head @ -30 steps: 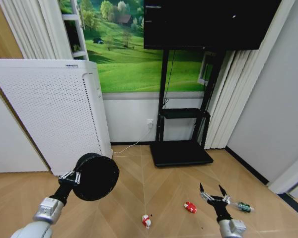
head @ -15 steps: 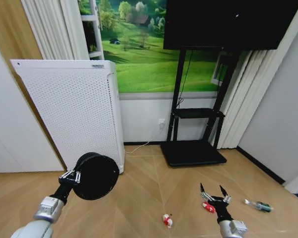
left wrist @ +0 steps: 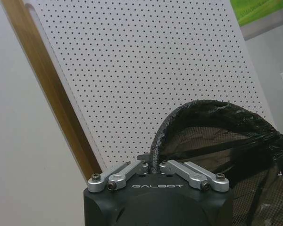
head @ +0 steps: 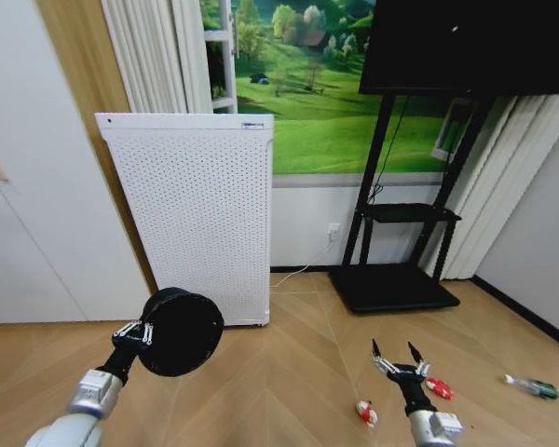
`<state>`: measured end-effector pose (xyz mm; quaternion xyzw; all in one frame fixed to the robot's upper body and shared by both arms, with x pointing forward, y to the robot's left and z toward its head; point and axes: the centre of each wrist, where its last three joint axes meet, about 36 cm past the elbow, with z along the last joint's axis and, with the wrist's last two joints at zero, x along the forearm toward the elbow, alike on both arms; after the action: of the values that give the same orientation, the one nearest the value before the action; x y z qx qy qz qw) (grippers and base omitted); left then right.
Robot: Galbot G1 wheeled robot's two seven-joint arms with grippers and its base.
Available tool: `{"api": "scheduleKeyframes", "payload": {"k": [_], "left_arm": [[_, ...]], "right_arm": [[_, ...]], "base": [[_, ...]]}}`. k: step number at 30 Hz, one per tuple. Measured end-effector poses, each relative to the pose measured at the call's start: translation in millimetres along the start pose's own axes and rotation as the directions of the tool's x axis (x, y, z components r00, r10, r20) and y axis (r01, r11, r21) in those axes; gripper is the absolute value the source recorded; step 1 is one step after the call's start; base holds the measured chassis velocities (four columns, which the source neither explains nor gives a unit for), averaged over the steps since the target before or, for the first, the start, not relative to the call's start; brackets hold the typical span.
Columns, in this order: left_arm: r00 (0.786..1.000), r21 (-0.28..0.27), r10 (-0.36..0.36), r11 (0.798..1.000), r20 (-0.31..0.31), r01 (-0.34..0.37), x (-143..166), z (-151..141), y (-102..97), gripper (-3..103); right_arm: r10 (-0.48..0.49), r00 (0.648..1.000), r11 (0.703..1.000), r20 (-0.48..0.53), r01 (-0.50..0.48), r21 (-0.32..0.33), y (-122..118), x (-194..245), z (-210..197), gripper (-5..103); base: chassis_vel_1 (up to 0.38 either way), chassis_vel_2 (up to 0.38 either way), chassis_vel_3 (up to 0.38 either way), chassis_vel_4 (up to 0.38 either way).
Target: Pick up the trash bin and place the garbage on the floor into it.
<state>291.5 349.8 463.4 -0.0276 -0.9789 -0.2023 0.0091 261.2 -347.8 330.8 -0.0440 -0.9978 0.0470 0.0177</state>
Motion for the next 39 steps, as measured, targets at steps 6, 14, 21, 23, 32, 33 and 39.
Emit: {"api": "scheduleKeyframes", "payload": {"k": [6,14,21,23,32,33,39], "left_arm": [[1.000,0.022,0.013,1.000,-0.003,-0.012,-4,4,-8.8,5],[0.999,0.044,0.029,0.999,-0.019,-0.028,-8,13,-18.8,5],[0.999,0.055,0.031,0.998,-0.024,-0.029,-14,18,-22.4,5],[0.999,0.058,0.032,0.998,-0.027,-0.031,-15,20,-23.4,5],[0.999,0.059,0.034,0.998,-0.038,-0.032,-18,24,-24.4,5],[0.999,0.060,0.034,0.998,-0.039,-0.031,-18,25,-24.3,5],[0.998,0.057,0.032,0.998,-0.048,-0.029,-19,28,-24.7,5]], "right_arm": [[-0.044,0.994,0.998,-0.104,0.049,0.039,-16,-4,10,100],[-0.102,0.929,0.989,-0.357,0.133,0.064,-50,2,57,100],[-0.149,0.850,0.977,-0.505,0.205,0.058,-45,12,101,100],[-0.153,0.829,0.976,-0.537,0.212,0.050,-40,10,112,100],[-0.161,0.787,0.973,-0.596,0.227,0.038,-19,-15,140,100],[-0.162,0.779,0.972,-0.605,0.233,0.040,-19,-17,145,100],[-0.154,0.746,0.965,-0.648,0.253,0.062,-21,-17,164,100]], "base": [[-0.065,-0.012,0.069,0.037],[-0.009,-0.007,0.007,0.003],[0.000,0.000,0.000,0.000],[0.000,0.000,0.000,0.000],[0.000,0.000,0.000,0.000],[0.000,0.000,0.000,0.000],[0.000,0.000,0.000,0.000]]}}
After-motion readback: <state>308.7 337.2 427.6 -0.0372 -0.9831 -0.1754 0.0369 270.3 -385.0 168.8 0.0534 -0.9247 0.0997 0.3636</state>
